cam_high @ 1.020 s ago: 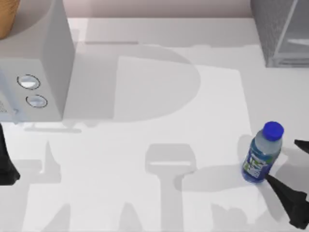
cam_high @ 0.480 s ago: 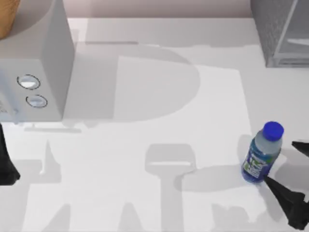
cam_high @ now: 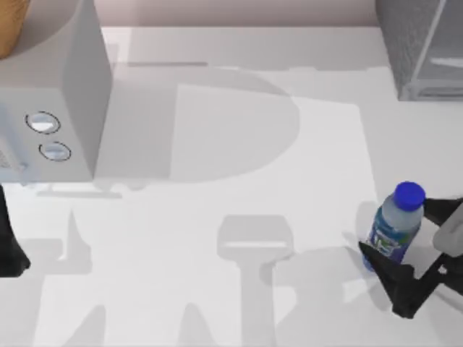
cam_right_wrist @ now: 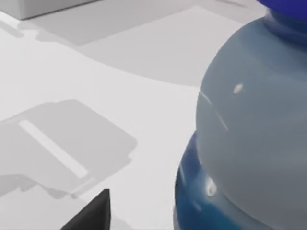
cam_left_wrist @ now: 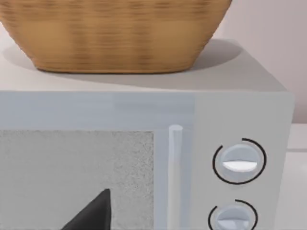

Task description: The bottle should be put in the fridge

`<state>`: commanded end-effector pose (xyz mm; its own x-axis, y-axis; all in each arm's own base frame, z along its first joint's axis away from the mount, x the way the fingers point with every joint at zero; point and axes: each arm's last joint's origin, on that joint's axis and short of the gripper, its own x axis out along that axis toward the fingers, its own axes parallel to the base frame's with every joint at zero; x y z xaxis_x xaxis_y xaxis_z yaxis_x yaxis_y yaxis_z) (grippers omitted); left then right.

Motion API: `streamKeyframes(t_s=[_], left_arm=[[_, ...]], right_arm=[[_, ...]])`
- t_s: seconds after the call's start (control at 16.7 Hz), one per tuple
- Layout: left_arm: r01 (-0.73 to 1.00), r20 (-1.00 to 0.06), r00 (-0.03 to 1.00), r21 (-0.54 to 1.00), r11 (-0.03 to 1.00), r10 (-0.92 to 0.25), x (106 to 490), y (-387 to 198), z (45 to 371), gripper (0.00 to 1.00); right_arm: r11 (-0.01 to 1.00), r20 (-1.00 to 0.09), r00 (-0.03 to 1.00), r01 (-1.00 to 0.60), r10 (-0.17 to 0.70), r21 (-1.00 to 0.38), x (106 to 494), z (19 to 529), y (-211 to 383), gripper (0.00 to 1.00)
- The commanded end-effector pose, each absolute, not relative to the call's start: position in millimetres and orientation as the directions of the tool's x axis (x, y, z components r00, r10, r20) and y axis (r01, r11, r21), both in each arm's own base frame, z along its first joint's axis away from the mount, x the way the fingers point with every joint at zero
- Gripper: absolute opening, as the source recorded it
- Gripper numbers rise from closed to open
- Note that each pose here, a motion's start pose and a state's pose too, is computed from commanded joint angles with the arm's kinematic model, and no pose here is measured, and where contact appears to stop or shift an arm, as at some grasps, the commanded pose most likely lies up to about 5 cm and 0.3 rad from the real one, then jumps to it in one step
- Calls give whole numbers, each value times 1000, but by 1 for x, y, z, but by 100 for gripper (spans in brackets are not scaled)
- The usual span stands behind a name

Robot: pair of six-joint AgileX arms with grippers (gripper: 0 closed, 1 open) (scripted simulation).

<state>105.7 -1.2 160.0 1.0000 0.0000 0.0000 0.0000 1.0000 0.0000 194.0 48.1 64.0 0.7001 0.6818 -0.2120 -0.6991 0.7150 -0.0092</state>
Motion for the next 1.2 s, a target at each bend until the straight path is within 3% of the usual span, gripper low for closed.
streamKeyframes(t_s=[0.36,1.14,1.2], left_arm=[[0,0,1000,0,1000,0,106,-1,160,100],[0,0,1000,0,1000,0,106,-1,160,100],[0,0,1000,0,1000,0,106,-1,160,100]], right_arm=[[715,-212,700,-699,682,-9,197,62,53,100],[715,-212,700,-699,682,-9,197,62,53,3],[715,-212,700,-699,682,-9,197,62,53,1]])
